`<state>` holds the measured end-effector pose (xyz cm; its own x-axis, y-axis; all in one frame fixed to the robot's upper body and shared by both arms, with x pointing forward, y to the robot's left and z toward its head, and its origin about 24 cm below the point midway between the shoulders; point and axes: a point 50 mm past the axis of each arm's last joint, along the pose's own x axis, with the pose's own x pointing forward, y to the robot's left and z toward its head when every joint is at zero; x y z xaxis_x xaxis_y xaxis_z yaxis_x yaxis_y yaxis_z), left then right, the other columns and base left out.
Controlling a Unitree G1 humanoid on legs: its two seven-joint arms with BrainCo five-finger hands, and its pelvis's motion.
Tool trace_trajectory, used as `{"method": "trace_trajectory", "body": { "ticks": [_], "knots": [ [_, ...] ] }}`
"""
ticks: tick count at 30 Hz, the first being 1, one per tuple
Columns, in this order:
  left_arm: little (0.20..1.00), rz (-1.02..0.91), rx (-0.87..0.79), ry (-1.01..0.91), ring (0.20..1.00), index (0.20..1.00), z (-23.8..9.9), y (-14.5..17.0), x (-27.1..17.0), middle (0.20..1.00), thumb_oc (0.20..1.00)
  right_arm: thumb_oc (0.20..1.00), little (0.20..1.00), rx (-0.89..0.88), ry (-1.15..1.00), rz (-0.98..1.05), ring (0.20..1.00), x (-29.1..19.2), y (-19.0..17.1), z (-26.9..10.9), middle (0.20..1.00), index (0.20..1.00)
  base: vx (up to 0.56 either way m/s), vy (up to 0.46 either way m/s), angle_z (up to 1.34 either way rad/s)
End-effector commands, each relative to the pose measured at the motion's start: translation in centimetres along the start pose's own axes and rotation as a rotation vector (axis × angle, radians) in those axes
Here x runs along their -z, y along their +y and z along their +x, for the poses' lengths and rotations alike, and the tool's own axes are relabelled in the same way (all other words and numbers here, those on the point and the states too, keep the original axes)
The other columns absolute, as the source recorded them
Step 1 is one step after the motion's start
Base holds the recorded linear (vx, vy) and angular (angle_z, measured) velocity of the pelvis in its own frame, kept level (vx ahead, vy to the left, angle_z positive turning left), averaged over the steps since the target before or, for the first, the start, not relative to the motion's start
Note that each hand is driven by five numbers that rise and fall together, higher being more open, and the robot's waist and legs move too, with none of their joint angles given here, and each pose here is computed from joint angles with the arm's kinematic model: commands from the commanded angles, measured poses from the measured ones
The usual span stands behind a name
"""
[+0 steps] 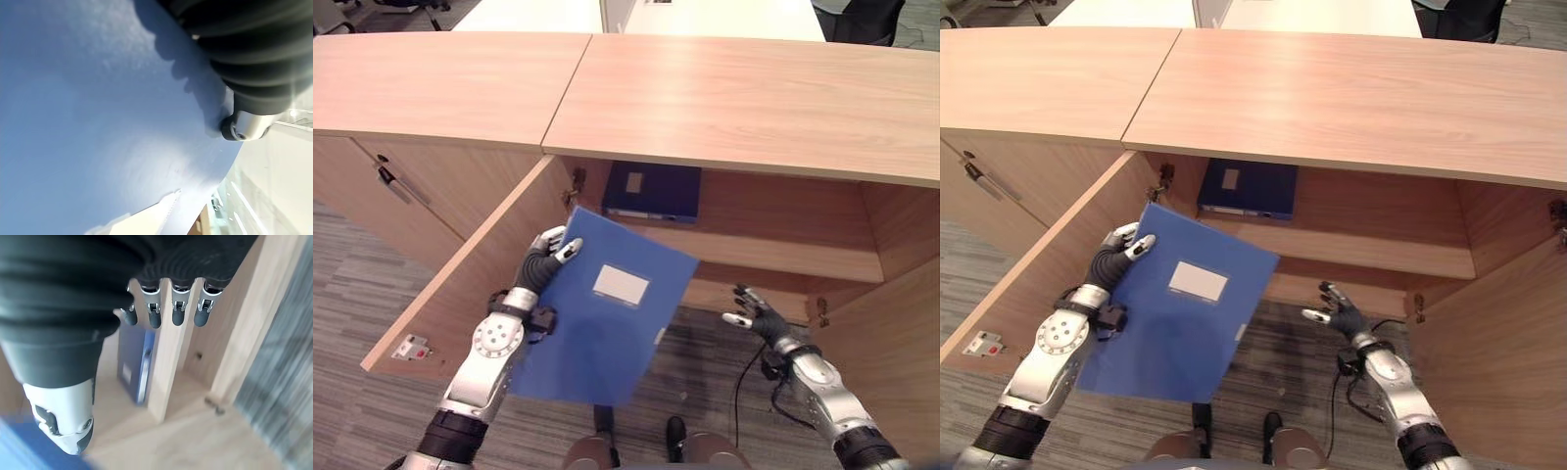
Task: Put the empty folder in the office cabinet
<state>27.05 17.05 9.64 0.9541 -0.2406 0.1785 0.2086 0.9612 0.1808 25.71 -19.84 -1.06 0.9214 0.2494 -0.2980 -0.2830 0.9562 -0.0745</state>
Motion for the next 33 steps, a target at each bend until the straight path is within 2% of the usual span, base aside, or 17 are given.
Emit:
{"method": "trace_trajectory", "body": {
  "ticks": [1, 8, 23, 28, 33],
  "knots": [
    [0.200, 0.014, -0.031, -0.147, 0.200, 0.200, 1.4, 0.2, -2.3, 0.200, 0.200, 1.000, 1.000, -0.046, -0.098, 0.085, 1.000, -1.8, 1.3, 0.5, 1.000, 1.000, 0.00, 0.006, 0.04],
    [0.200, 0.042, -0.011, -0.188, 0.200, 0.200, 3.1, -1.3, -3.1, 0.200, 0.200, 1.000, 1.000, -0.180, -0.158, 0.191, 1.000, -3.3, 4.9, 1.8, 1.000, 1.000, 0.00, 0.006, 0.04],
    [0.200, 0.057, 0.052, -0.199, 0.200, 0.200, 5.7, -3.9, -3.5, 0.200, 0.200, 1.000, 1.000, -0.365, -0.197, 0.412, 1.000, -4.5, 9.1, 2.4, 1.000, 1.000, 0.00, 0.001, 0.00],
    [0.200, -0.323, 0.238, -0.175, 0.200, 0.200, 5.5, -7.5, -3.9, 0.200, 0.200, 1.000, 1.000, -0.423, -0.156, 0.536, 1.000, -4.3, 10.8, 3.2, 1.000, 1.000, 0.00, 0.000, 0.00],
    [0.200, -0.506, 0.431, -0.147, 0.200, 0.200, 5.0, -10.5, -4.4, 0.200, 0.200, 1.000, 1.000, -0.412, -0.119, 0.660, 1.000, -3.1, 11.1, 3.5, 1.000, 1.000, 0.00, 0.000, 0.00]
  ]
}}
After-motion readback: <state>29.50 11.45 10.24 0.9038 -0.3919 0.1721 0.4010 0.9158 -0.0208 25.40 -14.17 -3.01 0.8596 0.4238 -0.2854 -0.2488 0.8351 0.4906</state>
